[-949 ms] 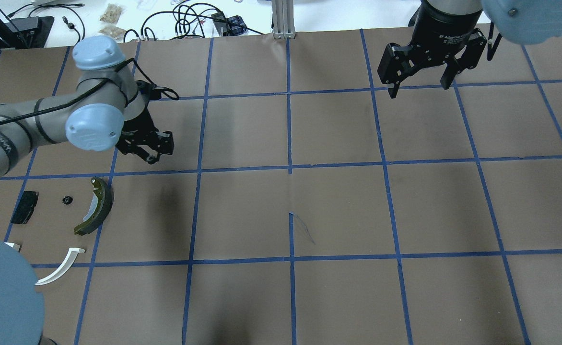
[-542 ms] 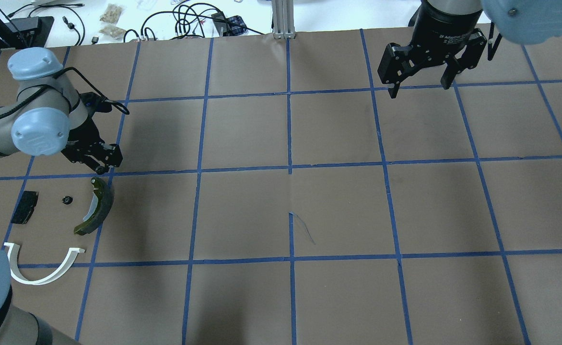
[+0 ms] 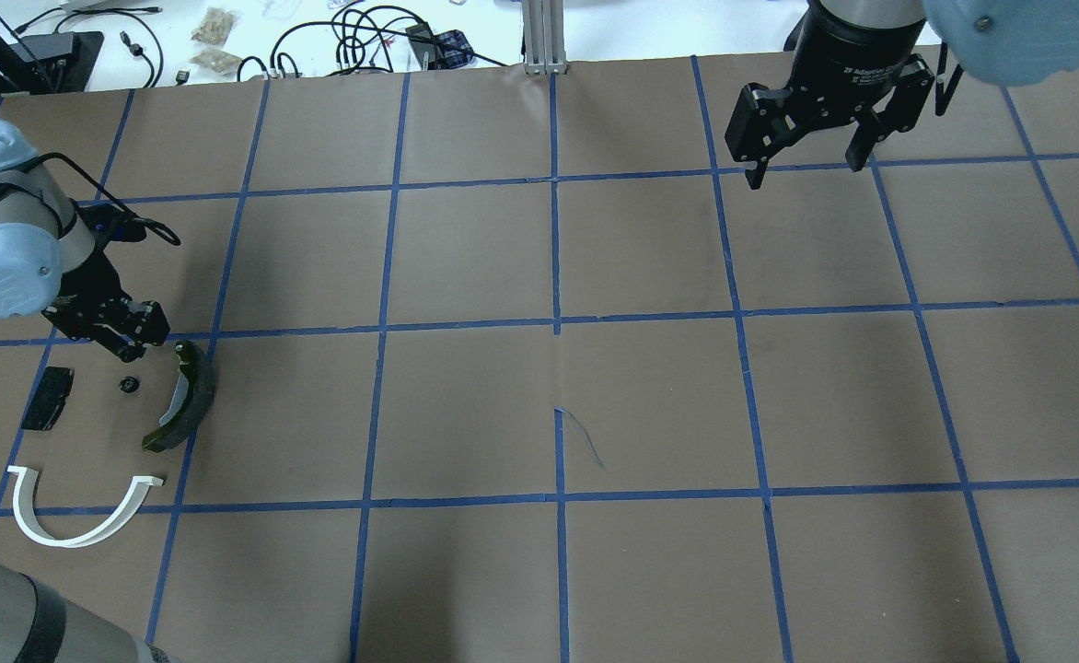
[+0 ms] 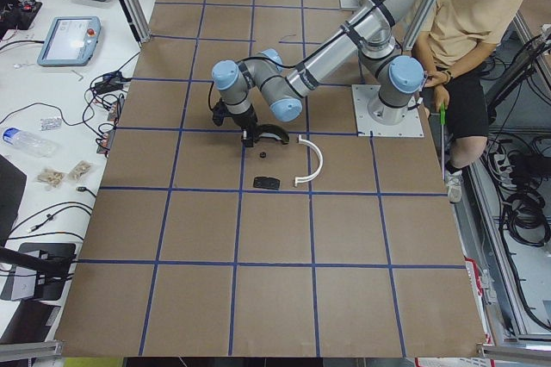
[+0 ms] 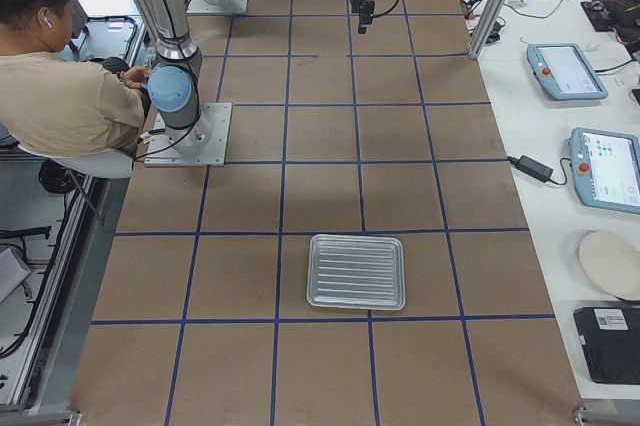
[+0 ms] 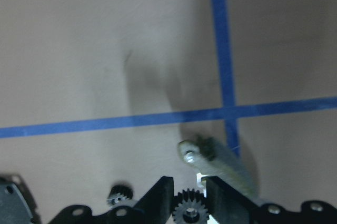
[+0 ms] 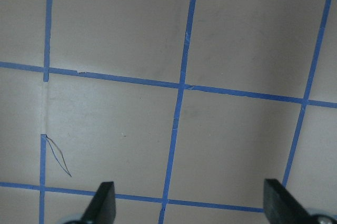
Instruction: Place bearing gear from tray to pile
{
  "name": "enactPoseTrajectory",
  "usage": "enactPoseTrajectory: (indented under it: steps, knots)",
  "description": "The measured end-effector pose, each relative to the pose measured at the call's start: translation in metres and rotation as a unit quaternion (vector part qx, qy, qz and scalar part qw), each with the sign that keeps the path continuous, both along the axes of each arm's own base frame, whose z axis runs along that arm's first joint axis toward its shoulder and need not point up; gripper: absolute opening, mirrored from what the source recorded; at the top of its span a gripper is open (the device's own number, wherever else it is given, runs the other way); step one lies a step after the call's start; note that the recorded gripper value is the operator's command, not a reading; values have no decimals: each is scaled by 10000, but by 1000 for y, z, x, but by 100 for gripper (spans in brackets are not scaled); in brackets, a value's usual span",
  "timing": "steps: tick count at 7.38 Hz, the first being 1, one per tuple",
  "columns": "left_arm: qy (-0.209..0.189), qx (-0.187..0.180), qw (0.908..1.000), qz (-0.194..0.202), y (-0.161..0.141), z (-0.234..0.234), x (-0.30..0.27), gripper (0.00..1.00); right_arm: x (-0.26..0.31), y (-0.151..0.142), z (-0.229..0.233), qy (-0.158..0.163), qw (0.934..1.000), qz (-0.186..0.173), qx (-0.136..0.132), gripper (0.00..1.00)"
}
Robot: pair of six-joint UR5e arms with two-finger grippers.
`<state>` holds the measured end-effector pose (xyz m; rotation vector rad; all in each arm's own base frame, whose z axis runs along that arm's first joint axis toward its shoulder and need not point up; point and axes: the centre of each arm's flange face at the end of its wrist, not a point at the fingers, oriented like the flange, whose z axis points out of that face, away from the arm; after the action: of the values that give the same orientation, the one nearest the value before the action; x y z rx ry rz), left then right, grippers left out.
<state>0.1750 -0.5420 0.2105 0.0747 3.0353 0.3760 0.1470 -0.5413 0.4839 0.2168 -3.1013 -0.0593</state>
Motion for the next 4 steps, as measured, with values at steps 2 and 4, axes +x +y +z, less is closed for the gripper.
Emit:
enactPoseTrajectory:
  steps: [2, 4]
  knots:
    - [3, 85, 9996, 251, 24, -11, 30, 0, 0, 0, 0, 0, 10000, 9, 2, 100]
    - [-73, -112, 9999, 101, 26, -13, 44, 0, 0, 0, 0, -1, 10000, 17, 4, 100]
